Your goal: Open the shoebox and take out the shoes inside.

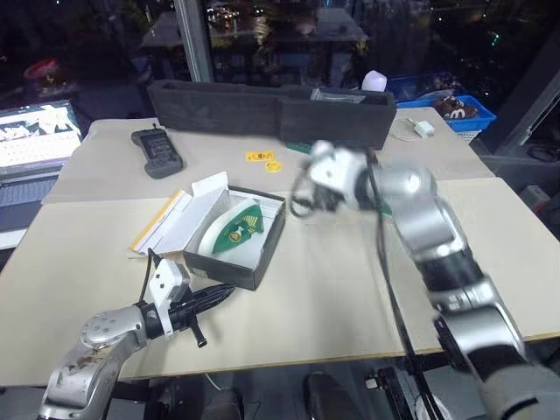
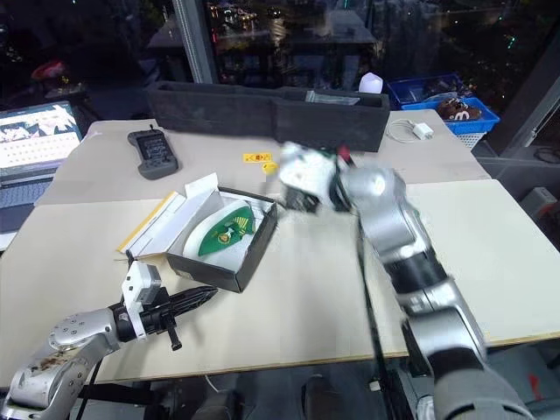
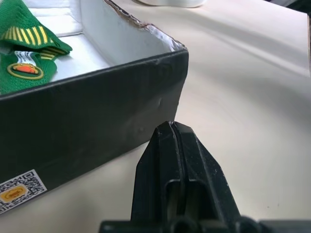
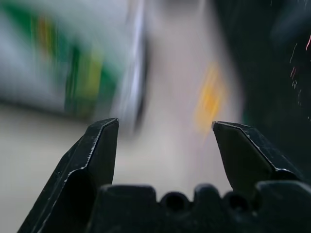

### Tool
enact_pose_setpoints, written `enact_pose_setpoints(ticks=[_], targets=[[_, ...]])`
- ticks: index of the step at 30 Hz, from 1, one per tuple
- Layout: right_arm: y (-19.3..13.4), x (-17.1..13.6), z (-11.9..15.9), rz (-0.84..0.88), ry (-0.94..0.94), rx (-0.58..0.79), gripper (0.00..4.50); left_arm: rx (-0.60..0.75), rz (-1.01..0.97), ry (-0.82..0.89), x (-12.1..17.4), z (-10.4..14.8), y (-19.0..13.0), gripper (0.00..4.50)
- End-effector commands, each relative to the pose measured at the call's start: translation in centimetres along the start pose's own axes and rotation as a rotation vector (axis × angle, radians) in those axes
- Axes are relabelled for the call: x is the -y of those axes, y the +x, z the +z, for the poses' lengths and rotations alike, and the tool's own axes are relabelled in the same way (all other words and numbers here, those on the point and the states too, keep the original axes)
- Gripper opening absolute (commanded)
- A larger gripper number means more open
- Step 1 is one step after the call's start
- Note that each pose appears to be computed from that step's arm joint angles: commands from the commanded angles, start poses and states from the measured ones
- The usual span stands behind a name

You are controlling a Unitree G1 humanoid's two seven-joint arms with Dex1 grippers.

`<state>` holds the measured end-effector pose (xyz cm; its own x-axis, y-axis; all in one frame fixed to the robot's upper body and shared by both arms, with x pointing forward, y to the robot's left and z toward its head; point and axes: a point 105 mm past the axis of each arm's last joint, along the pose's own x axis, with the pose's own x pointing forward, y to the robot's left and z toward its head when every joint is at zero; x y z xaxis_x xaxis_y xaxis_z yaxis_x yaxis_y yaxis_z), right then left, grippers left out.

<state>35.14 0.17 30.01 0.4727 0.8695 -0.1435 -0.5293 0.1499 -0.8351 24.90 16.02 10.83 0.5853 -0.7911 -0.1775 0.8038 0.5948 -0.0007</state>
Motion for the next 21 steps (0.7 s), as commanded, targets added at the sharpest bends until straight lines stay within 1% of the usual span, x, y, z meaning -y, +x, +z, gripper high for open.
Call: enact_pose_setpoints(ticks=[1,4,8,13,21], targets=[[3.5,-2.5,1.1,0.131,-0.15,0.05,3.71,0.03,-0.002,0.036,0.2,1.0,0.0,0.0],[5.6,-4.6,0.4,0.229,-0.257,0.036,3.71,0.032,0.0,0.037,0.2,1.0,0.0,0.0],[7.3,-6.8,-2.4,0.355,-0.453,-0.059,3.71,0.031,0.007,0.034,0.4,1.0,-0.2,0.0],[9.0,-8.5,-3.7,0.451,-0.603,-0.088,3.71,0.03,0.018,0.027,0.7,0.9,-0.3,0.0],[10.0,-10.5,-5.6,0.501,-0.607,-0.131,3.71,0.032,0.038,0.019,1.0,0.8,-0.6,0.0]])
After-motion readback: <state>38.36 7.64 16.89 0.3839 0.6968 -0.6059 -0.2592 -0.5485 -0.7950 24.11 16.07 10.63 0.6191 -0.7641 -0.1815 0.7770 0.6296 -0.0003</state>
